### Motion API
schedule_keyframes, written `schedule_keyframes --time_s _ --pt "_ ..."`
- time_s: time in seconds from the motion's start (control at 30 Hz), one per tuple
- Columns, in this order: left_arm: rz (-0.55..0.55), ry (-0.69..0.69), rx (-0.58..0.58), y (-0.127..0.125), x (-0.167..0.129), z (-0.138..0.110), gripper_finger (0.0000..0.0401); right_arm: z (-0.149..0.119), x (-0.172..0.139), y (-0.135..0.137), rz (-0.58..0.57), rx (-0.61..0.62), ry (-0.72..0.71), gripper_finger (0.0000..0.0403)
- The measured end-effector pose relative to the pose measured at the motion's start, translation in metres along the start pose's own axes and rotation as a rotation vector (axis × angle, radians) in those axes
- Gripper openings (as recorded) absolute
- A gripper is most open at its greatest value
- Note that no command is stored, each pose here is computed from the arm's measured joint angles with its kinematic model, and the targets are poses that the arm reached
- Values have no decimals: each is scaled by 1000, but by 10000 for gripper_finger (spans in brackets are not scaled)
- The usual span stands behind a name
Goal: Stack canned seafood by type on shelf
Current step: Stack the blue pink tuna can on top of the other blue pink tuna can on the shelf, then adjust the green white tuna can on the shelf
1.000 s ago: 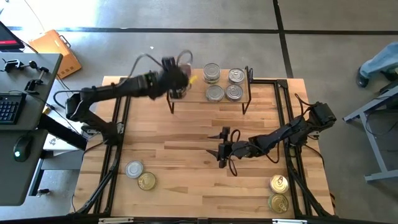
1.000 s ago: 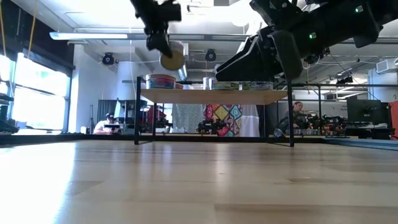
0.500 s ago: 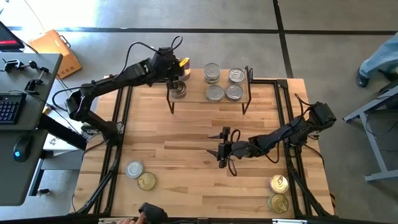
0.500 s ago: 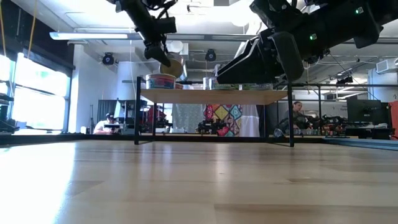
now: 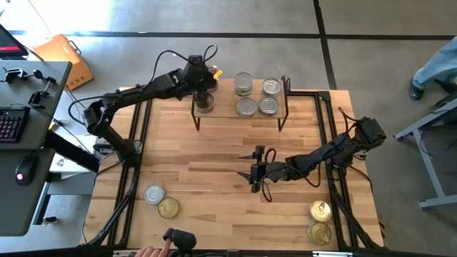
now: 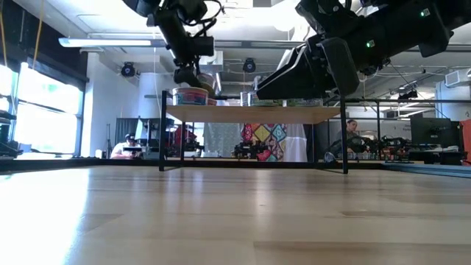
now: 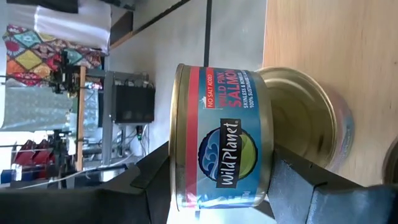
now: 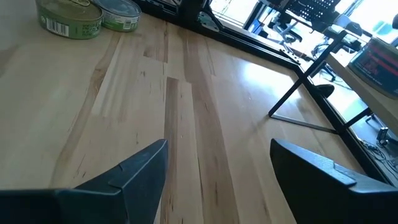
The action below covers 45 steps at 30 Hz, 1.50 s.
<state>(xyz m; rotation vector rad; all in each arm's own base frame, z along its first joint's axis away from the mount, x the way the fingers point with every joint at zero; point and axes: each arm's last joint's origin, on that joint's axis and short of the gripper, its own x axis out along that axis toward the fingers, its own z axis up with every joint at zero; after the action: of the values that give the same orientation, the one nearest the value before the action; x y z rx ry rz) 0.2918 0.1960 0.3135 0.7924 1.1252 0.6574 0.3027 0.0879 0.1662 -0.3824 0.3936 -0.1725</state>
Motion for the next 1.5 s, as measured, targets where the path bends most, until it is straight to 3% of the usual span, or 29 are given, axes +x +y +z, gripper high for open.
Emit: schedule_keyframes --time_s 0.37,0.8,1.5 --pt "-38 -42 0 -3 -3 4 195 0 0 0 0 1 3 275" --pt "-73 -69 -14 -5 -3 4 268 0 0 0 0 1 3 275" --pt "-166 -175 -93 -7 -4 7 271 0 0 0 0 1 3 275"
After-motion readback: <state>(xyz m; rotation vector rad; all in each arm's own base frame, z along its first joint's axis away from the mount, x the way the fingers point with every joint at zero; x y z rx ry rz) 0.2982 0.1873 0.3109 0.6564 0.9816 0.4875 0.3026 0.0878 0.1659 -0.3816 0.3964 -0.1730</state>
